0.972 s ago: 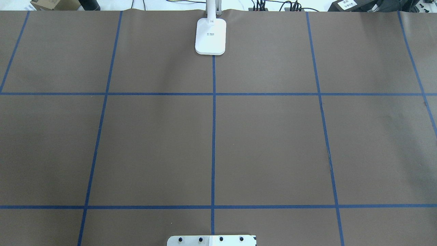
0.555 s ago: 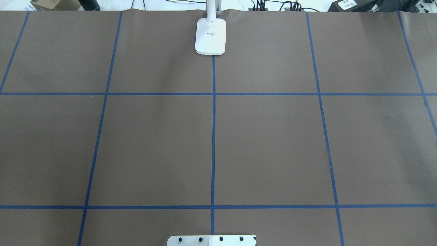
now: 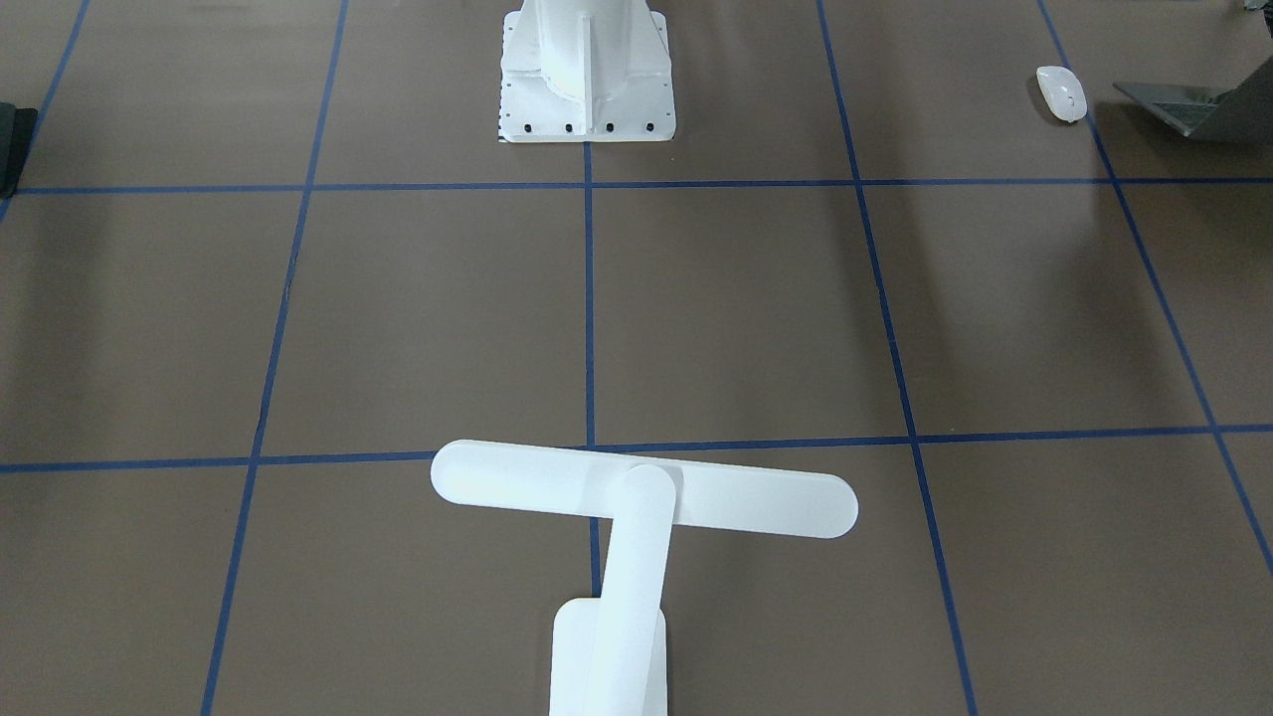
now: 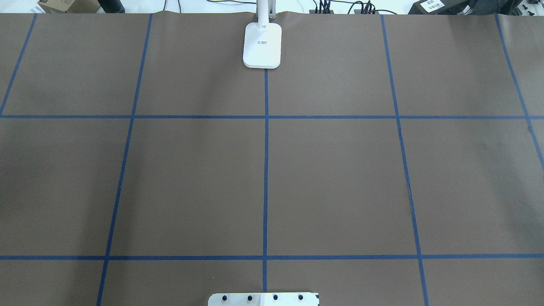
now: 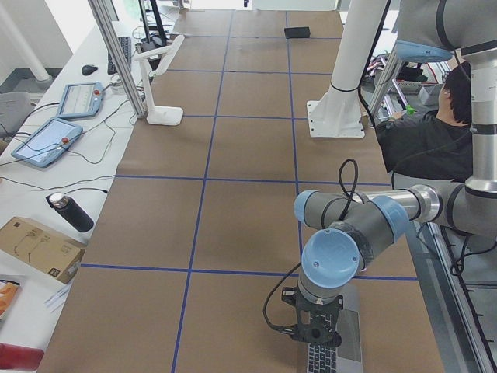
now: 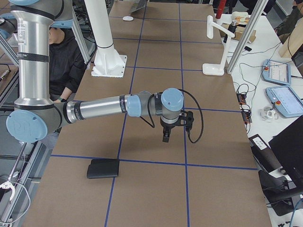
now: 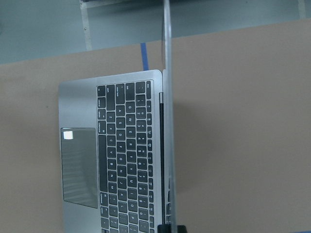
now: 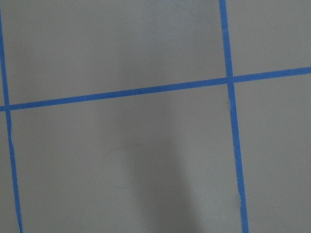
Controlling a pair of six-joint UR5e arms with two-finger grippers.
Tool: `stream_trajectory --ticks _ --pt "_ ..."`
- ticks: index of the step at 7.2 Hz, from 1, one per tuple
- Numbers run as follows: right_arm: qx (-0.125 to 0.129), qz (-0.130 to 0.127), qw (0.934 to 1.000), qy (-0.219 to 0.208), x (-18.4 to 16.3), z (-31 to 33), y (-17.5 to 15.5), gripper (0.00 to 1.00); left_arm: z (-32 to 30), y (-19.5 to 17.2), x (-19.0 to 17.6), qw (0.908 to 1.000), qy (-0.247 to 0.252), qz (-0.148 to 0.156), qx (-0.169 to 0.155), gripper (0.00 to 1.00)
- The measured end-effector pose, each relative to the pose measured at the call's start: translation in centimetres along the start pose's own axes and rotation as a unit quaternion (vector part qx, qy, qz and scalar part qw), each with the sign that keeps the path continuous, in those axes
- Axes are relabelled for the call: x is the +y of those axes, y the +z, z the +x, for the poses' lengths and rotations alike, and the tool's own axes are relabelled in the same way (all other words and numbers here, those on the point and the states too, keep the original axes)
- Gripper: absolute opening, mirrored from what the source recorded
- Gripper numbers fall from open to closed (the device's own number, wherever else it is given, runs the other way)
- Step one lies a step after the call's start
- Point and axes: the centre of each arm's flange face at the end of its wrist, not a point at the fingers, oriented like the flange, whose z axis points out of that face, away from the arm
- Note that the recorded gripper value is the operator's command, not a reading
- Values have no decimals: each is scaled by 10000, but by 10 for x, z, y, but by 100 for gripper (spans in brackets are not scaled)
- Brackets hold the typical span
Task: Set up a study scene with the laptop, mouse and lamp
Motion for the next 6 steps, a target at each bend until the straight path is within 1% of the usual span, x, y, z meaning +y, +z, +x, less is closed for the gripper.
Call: stream_trajectory --ticks 3,4,6 --pt "-11 54 10000 -9 26 1 -8 99 41 -33 7 9997 145 174 118 0" --pt "-12 66 10000 -4 38 1 -11 99 64 -42 17 9996 189 205 84 0" --pt "-12 84 10000 24 52 4 -15 99 121 -65 45 9997 109 218 -29 0"
